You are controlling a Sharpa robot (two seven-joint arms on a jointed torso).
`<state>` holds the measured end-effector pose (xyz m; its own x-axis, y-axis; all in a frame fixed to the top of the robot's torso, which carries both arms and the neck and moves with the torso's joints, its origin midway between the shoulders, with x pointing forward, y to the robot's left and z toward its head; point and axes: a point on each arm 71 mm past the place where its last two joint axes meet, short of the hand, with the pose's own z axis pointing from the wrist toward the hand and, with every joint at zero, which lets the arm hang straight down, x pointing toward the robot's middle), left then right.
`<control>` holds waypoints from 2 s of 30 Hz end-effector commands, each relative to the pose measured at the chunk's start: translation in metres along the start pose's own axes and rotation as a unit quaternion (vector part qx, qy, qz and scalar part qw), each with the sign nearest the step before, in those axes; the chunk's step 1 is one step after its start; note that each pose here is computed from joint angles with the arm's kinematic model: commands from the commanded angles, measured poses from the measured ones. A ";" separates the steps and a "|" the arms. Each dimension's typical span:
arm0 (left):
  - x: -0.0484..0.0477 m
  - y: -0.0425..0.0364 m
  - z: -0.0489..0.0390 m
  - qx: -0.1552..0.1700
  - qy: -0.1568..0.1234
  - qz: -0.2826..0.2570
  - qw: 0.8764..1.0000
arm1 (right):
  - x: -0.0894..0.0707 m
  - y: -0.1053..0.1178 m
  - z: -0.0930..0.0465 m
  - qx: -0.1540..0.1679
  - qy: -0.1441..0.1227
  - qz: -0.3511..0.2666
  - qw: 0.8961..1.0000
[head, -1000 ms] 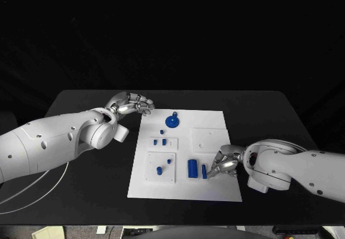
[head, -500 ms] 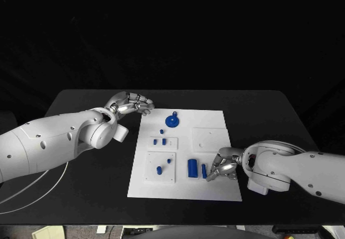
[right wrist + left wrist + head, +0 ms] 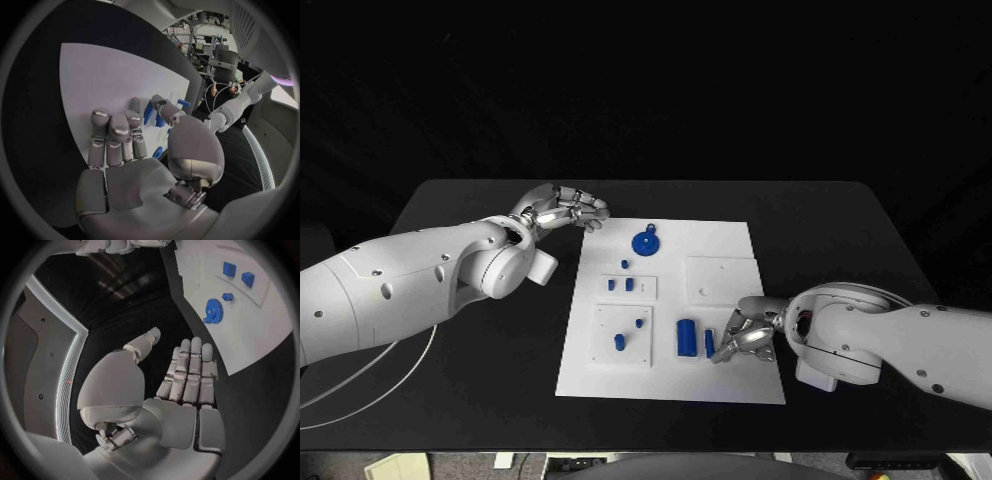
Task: Assemble the parts on the task board
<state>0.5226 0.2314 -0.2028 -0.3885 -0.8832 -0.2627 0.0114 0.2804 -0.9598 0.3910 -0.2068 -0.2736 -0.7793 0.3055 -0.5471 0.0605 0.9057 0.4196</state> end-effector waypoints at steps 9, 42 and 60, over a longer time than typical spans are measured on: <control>0.0022 -0.0012 0.0001 0.003 0.007 0.002 1.000 | 0.003 0.001 0.003 0.007 0.012 -0.015 1.000; 0.0024 -0.0011 0.0002 0.004 0.011 0.002 1.000 | 0.008 0.001 0.004 -0.002 0.038 -0.009 0.999; 0.0024 -0.0011 0.0005 0.004 0.010 0.002 1.000 | 0.005 -0.005 0.001 -0.009 0.035 0.010 0.999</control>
<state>0.5225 0.2313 -0.2032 -0.3934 -0.8796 -0.2675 0.0116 0.2862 -0.9581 0.3894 -0.2091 -0.2775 -0.8095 0.3095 -0.4989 0.0704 0.8948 0.4409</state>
